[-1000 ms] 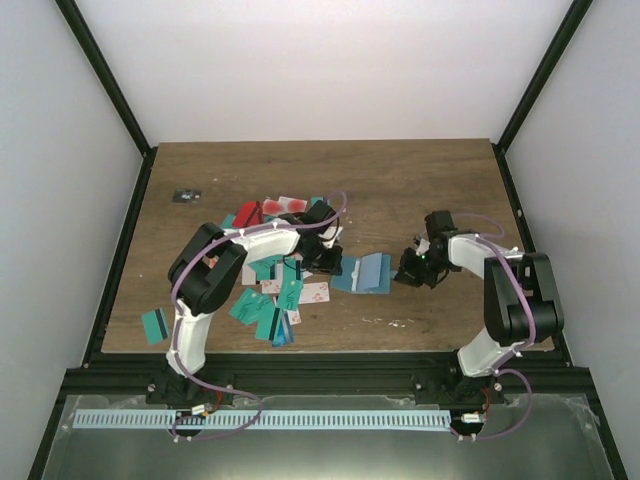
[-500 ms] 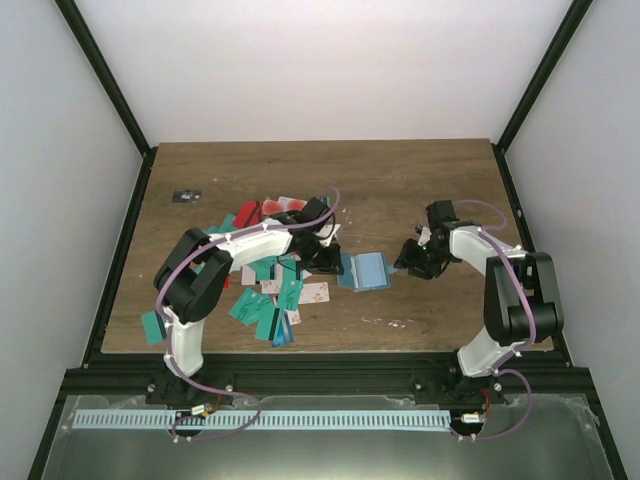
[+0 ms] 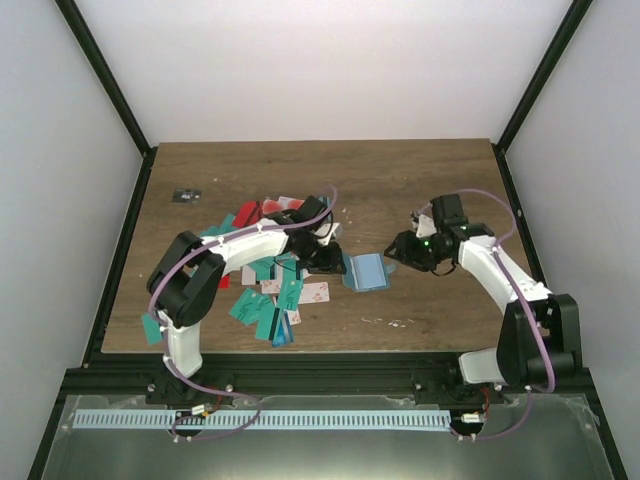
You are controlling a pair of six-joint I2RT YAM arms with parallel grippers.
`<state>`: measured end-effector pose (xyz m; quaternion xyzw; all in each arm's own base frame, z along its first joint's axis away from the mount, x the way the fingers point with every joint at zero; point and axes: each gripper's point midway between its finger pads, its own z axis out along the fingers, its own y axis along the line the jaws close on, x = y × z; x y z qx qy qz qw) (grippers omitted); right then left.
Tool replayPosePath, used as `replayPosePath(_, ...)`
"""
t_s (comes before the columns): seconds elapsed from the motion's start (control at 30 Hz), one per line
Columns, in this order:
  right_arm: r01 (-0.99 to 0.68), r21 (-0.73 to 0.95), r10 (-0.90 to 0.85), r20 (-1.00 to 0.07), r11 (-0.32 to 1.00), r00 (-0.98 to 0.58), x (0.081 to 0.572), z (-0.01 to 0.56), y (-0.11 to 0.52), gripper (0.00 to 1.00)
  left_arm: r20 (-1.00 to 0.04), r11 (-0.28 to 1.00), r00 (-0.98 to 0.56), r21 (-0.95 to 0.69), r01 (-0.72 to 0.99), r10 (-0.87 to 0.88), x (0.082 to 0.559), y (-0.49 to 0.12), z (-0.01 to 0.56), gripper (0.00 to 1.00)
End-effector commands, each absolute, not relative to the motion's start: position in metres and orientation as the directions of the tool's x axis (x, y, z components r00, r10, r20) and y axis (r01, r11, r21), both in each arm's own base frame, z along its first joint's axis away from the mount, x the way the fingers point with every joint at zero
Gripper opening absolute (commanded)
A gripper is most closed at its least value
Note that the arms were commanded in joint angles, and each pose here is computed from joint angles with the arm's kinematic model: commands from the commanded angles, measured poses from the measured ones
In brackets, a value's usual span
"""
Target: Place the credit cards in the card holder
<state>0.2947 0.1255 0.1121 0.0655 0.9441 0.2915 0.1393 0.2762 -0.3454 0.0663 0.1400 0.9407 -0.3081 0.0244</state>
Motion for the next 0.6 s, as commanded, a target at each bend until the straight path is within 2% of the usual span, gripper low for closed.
replayPosePath(0.0, -0.018, 0.632, 0.150, -0.210, 0.774, -0.966, 0.281, 0.122, 0.160, 0.50, -0.162, 0.749, -0.952, -0.588, 0.304, 0.260, 0.273, -0.346, 0.083, 0.37)
replayPosePath(0.57, -0.121, 0.682, -0.043, -0.130, 0.721, -0.991, 0.266, 0.098, 0.256, 0.48, -0.206, 0.775, -0.953, -0.556, 0.301, 0.222, 0.262, -0.319, 0.101, 0.38)
